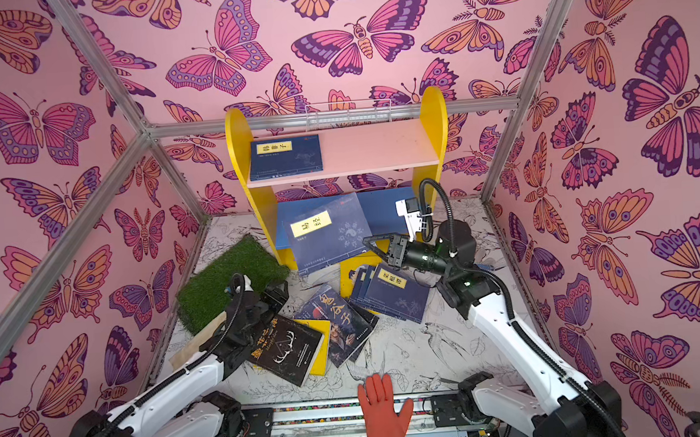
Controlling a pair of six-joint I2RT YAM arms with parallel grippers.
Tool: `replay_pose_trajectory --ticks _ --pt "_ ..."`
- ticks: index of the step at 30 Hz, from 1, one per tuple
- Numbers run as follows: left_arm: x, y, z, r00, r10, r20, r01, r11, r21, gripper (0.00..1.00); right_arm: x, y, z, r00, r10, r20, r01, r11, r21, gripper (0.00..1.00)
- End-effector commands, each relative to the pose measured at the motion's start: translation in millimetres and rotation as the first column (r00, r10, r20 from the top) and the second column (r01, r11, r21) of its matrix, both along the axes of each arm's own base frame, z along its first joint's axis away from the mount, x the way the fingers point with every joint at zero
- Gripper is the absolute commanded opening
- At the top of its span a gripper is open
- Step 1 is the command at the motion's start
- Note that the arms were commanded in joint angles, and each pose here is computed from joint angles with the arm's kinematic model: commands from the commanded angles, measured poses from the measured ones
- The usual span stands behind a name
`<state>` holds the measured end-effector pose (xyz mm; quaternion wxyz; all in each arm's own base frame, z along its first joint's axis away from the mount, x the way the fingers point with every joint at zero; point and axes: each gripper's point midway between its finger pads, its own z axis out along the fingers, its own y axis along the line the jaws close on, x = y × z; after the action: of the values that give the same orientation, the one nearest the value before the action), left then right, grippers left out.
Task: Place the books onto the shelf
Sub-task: 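Raise the book to the upper shelf with the right gripper while the left draws back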
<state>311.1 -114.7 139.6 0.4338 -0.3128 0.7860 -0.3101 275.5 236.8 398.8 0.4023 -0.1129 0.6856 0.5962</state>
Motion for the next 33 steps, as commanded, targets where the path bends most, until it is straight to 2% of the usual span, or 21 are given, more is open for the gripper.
replay_pose_trajectory --ticks 1,6,8,11,14,22,33 --pt "-9 12 -24 0.996 0.035 -0.088 -0.029 0.998 0.063 0.66 1 5 64 0.988 -0.021 0.155 0.013 0.999 0.05 0.0" --pt "-9 1 -30 0.992 -0.009 -0.123 0.014 0.999 0.041 0.65 40 22 126 0.956 -0.15 0.251 0.135 0.988 0.075 0.0" --pt "-9 -1 -30 0.992 -0.02 -0.126 0.025 0.999 0.038 0.65 61 29 141 0.947 -0.211 0.241 0.2 0.977 0.072 0.0" --pt "-10 -2 -30 0.992 -0.03 -0.126 0.035 0.999 0.035 0.65 99 35 149 0.931 -0.31 0.194 0.301 0.951 0.074 0.0" --pt "-13 -2 -30 0.992 -0.037 -0.122 0.042 0.999 0.035 0.66 133 47 140 0.924 -0.351 0.15 0.344 0.936 0.069 0.0" --pt "-20 0 -29 0.992 -0.046 -0.12 0.052 0.998 0.044 0.66 160 75 147 0.949 -0.291 0.119 0.278 0.954 0.115 0.0" --pt "-20 0 -33 0.99 -0.046 -0.132 0.053 0.998 0.045 0.66 172 98 120 0.98 -0.197 0.0 0.196 0.976 0.099 0.0"
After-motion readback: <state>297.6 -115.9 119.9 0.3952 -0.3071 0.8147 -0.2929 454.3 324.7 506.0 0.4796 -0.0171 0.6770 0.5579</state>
